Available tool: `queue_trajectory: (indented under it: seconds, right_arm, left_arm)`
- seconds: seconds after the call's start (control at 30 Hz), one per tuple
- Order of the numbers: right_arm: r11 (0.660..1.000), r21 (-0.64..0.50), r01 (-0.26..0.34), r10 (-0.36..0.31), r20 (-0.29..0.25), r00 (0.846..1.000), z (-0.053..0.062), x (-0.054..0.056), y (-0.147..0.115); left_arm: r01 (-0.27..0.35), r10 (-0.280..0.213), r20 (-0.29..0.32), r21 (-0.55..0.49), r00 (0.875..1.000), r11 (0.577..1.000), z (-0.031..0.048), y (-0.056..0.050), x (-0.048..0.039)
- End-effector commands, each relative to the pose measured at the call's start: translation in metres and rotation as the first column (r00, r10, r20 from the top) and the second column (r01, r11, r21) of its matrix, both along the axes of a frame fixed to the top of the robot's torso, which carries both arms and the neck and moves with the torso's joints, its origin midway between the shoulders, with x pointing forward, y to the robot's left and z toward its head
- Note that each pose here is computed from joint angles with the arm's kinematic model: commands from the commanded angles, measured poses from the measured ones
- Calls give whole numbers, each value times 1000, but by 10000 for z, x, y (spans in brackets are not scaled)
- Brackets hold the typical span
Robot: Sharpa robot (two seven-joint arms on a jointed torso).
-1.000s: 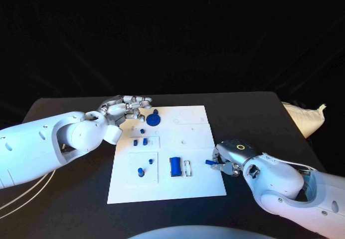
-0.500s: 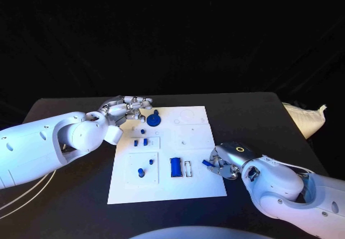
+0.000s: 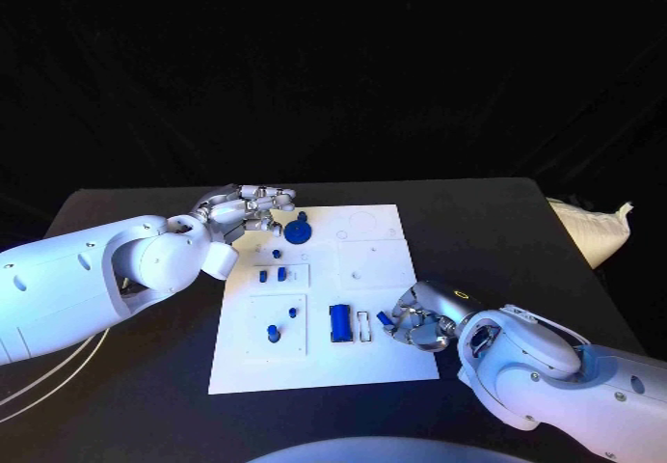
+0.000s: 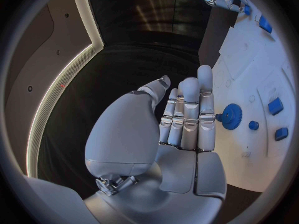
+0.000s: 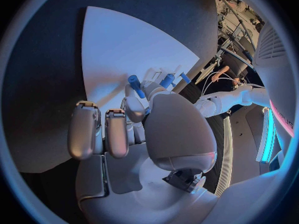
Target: Assemble the parts on the task board
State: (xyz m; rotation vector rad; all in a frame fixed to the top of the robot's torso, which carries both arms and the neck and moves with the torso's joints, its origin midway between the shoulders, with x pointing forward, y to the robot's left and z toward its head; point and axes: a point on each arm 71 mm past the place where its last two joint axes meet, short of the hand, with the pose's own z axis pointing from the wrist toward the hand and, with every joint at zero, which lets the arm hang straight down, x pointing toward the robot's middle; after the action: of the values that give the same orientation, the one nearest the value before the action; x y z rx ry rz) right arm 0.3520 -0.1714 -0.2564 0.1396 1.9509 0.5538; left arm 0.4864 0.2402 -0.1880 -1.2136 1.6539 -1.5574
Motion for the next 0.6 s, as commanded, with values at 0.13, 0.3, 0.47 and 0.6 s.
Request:
queue_trajectory:
  seconds: [0.13,0.3,0.47,0.6]
  right_arm:
    - [991,102,84,-75,-89,993,-38,-3,40]
    - [987,126,97,-83,-116,990,-57,2,86]
    - [985,142,99,-82,-119,989,-62,9,135]
    - [985,144,92,-74,-127,989,-69,9,173]
  left_arm:
    - [25,-25,7,-11,1000,1000,12,-40,-9]
    - [26,-26,8,-12,1000,1000,13,-43,-10]
    - [26,-26,7,-12,1000,1000,13,-45,-10]
    - [27,-27,7,-12,1000,1000,12,-50,-10]
